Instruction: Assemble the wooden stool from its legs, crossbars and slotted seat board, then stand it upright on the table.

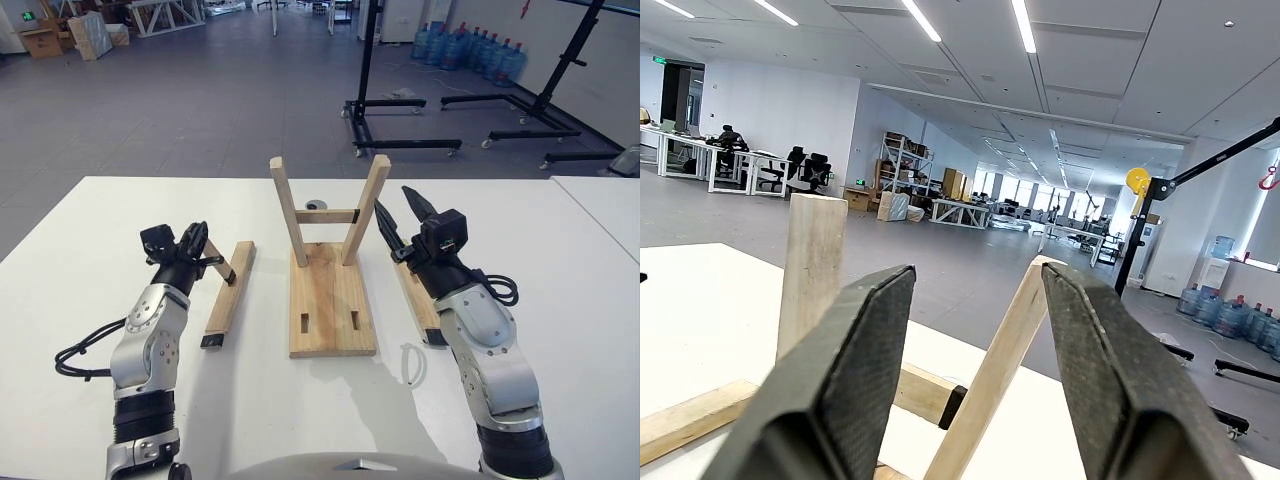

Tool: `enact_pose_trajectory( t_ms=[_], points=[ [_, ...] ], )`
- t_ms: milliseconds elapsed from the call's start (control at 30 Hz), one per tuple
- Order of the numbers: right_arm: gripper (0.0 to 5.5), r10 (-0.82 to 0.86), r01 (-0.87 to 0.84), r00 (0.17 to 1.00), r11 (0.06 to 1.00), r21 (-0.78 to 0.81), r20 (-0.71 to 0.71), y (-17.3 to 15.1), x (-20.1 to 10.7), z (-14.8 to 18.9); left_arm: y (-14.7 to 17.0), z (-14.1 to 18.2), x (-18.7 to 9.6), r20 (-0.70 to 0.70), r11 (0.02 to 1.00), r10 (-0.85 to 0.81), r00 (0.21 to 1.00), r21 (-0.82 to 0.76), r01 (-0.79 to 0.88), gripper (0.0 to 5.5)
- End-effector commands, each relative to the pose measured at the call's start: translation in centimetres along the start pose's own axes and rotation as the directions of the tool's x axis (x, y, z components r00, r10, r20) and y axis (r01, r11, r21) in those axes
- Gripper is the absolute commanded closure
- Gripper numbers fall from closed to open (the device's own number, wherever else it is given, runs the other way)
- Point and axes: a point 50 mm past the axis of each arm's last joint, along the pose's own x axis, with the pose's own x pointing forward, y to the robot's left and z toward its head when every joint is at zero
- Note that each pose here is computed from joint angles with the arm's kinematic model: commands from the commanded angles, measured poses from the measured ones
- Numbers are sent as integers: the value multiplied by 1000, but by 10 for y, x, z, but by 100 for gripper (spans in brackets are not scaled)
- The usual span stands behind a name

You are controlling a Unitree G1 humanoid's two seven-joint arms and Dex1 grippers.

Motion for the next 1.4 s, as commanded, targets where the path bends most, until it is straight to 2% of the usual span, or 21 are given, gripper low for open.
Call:
enact_pose_trajectory(
  t_ms=[33,133,400,800,1000,1033,1233,1400],
  points=[
    [316,1,-1,1000,1000,-2,-6,0,0,-1,2,-6,2,-13,1000,14,1000,-3,-14,511],
    [316,-1,1,1000,1000,-5,-5,0,1,-1,0,-7,6,-10,1000,11,1000,-1,-11,511],
    [316,8,-8,1000,1000,0,-2,1,2,0,-5,-30,1,-66,989,-41,997,138,50,511],
    [316,9,-9,1000,1000,-5,1,0,2,1,6,-96,-46,-267,986,-2,964,158,46,511],
    [316,13,-13,1000,1000,-7,0,0,3,1,6,-63,-26,-156,980,-22,987,190,52,511],
    [316,12,-12,1000,1000,-6,1,0,3,1,3,-54,-22,-121,984,-28,992,170,48,471],
    [316,8,-8,1000,1000,-7,4,2,3,-1,-26,7,0,71,978,-126,990,175,112,388],
    [316,0,0,1000,1000,-7,6,3,3,-1,-41,64,17,230,976,-162,960,183,121,388]
  ],
)
